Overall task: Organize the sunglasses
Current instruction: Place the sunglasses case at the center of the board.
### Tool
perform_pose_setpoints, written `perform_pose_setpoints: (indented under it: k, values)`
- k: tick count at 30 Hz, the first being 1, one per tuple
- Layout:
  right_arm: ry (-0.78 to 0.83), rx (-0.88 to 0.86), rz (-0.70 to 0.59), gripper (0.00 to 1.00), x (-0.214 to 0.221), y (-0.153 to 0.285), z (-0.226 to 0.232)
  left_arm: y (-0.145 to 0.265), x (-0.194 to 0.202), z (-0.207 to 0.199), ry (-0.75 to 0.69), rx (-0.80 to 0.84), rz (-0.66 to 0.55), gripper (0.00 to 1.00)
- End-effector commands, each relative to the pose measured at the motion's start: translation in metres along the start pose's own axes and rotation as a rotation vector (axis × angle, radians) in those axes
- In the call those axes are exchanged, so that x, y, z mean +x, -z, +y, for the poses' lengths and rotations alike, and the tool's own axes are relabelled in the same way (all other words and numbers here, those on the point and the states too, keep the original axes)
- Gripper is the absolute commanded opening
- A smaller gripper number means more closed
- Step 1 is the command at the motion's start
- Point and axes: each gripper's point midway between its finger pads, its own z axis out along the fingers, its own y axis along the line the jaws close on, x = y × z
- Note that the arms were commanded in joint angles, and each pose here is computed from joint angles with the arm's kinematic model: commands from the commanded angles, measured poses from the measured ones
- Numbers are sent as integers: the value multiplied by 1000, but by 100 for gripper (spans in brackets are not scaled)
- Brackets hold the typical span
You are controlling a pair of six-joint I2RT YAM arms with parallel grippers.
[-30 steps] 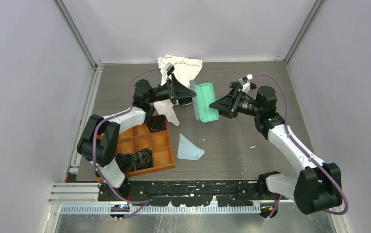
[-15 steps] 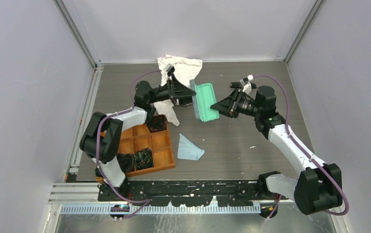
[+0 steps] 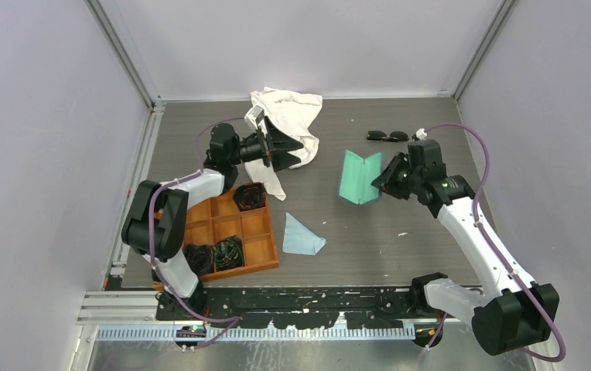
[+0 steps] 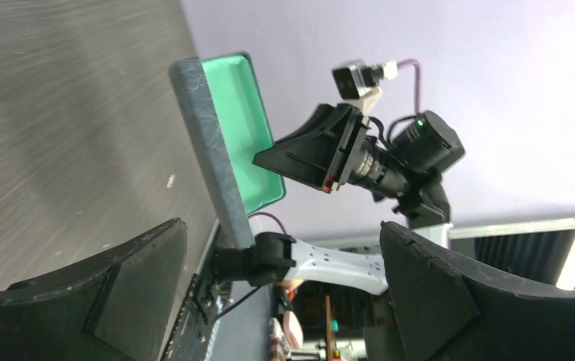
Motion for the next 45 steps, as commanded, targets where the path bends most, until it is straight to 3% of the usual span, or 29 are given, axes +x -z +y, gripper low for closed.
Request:
perform_pose_setpoints:
  k: [1, 6, 13, 17, 19, 23, 26, 37, 45]
  values:
    - [51, 400, -165, 0, -27, 21, -72, 11, 2, 10, -90, -174, -22, 100]
    - [66, 626, -261, 0, -41, 32, -112, 25, 5, 18, -175, -355, -41, 100]
    - [44, 753, -266, 4, -34, 13, -142, 26, 15, 28, -181, -407, -24, 100]
    - [36, 758, -260, 16, -26, -2, -154, 22, 25, 33, -174, -411, 1, 100]
    - [37, 784, -248, 26, -23, -5, -163, 21, 27, 33, -177, -411, 7, 100]
    - [42, 801, -242, 56, -20, -3, -168, 23, 31, 33, -177, -421, 17, 100]
    - [39, 780, -266, 68, -26, 5, -162, 23, 31, 33, -183, -434, 23, 100]
    - [45, 706, -358, 72, -56, 42, -128, 21, 40, 32, -230, -483, 59, 100]
    - [96, 552, -316, 71, -49, 27, -85, 20, 56, 39, -245, -548, 75, 100]
